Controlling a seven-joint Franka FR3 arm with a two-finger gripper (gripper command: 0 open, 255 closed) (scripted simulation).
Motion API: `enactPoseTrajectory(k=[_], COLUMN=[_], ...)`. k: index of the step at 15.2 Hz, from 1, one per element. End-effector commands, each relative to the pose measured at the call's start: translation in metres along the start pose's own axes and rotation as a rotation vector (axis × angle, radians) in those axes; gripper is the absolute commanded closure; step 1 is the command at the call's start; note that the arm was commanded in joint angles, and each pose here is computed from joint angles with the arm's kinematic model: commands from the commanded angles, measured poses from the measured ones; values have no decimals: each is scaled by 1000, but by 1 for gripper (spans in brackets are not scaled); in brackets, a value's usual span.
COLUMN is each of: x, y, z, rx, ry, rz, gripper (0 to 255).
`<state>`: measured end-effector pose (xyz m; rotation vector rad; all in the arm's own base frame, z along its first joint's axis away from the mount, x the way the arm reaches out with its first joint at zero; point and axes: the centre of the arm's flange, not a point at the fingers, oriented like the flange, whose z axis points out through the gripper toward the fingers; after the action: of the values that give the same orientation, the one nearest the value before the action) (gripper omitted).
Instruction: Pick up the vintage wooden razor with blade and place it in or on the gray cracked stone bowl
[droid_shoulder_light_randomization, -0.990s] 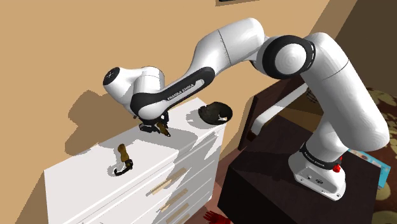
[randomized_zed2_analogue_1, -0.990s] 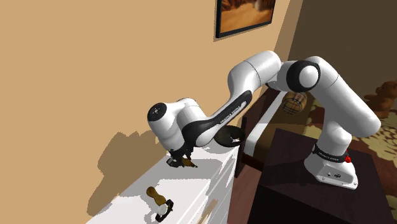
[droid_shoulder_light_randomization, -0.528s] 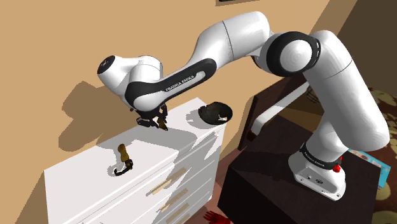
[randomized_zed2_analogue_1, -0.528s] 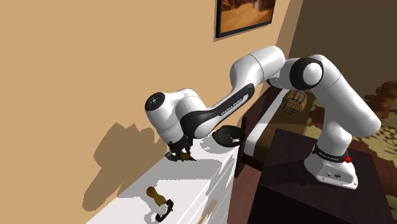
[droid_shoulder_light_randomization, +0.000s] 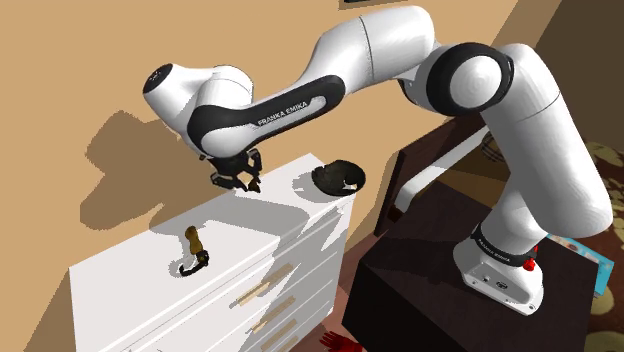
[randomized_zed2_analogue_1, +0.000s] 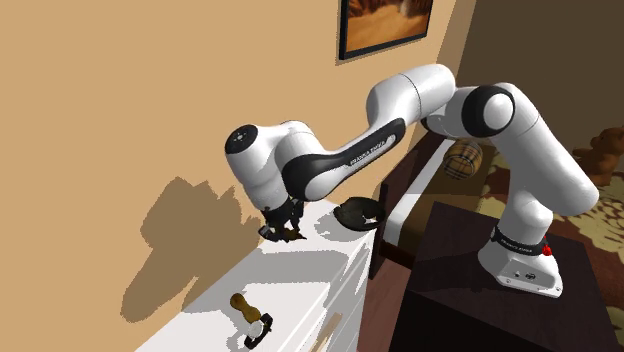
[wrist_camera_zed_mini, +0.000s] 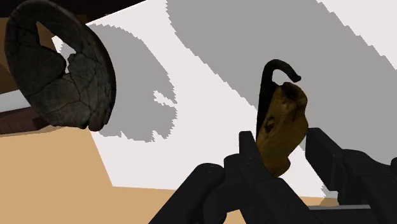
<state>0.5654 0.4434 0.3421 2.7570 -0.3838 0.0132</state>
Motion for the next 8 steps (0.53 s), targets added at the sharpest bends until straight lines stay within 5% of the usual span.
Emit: enactPoseTrajectory(k=[1,8], x=[1,-5], y=[4,59], z=[-10,-10], rx=[0,0], ry=[0,0], rz=[0,0], gripper=[255,255])
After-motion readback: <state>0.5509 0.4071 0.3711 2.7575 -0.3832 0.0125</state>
